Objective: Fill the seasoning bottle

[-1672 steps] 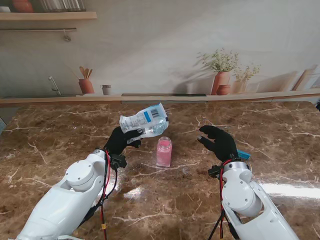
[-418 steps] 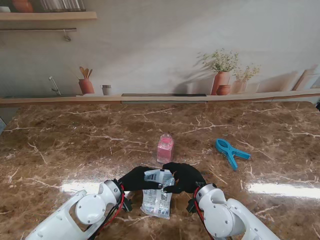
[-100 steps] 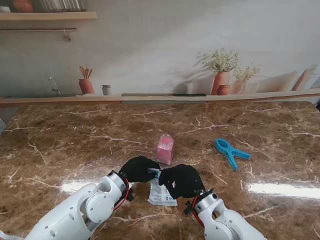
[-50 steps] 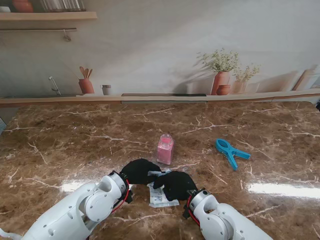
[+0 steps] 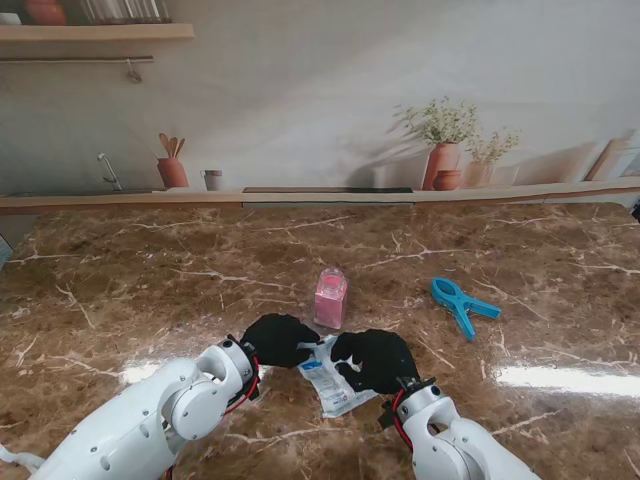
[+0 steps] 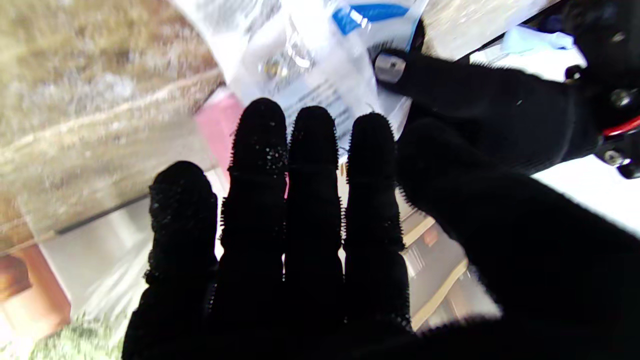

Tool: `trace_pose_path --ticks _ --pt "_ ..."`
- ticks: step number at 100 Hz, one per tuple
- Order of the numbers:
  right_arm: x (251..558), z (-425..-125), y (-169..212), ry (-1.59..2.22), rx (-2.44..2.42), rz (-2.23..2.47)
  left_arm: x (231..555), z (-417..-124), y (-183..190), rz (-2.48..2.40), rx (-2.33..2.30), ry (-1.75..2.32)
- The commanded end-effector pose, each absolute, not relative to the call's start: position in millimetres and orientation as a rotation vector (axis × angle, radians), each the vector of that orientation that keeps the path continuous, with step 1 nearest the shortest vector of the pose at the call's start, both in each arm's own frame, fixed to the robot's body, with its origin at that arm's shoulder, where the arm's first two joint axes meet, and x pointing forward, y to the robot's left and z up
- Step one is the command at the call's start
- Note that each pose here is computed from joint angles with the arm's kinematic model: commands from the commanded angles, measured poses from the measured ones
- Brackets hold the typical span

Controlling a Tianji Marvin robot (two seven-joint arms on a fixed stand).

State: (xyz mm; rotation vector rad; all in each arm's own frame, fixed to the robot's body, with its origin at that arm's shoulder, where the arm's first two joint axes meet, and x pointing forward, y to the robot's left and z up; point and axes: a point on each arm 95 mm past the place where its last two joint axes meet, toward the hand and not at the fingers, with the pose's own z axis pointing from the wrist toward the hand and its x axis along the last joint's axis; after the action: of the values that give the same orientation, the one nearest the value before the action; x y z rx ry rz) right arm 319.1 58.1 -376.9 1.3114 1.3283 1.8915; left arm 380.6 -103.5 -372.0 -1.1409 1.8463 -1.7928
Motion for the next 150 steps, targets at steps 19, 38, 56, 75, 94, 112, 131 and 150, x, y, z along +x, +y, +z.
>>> trace_pose_path --ticks 19,38,56,75,94,112,131,150 --pt "328.1 -374.4 61.0 1.307 1.236 1.837 382.7 -369.9 -105.9 -1.763 -1.086 1.871" --pt "334.1 -378.4 66.7 1.346 1.162 1.826 382.6 -368.3 -107.7 -1.764 -1.069 1.895" --pt "338.2 -386.4 73.4 1.371 1.168 1.817 382.8 -368.1 -108.7 -1.750 -1.076 1.899" --pt "342.8 -396.7 85.9 1.300 1.210 1.861 386.1 -367.2 -108.1 -1.711 -1.108 1.866" --pt "344.2 -403.8 95.8 1.235 1.332 1.894 388.4 -364.3 -105.8 -1.699 -1.094 1.824" --pt "342.5 -408.8 94.0 1.204 1.360 1.894 388.5 -370.3 -104.6 -1.745 -1.089 1.735" --pt "342.7 -417.2 84.3 1.198 1.330 1.870 384.5 -371.6 -98.3 -1.808 -1.121 1.785" --pt "342.7 -428.2 78.7 1.232 1.200 1.882 380.3 -366.3 -81.4 -1.809 -1.268 1.865"
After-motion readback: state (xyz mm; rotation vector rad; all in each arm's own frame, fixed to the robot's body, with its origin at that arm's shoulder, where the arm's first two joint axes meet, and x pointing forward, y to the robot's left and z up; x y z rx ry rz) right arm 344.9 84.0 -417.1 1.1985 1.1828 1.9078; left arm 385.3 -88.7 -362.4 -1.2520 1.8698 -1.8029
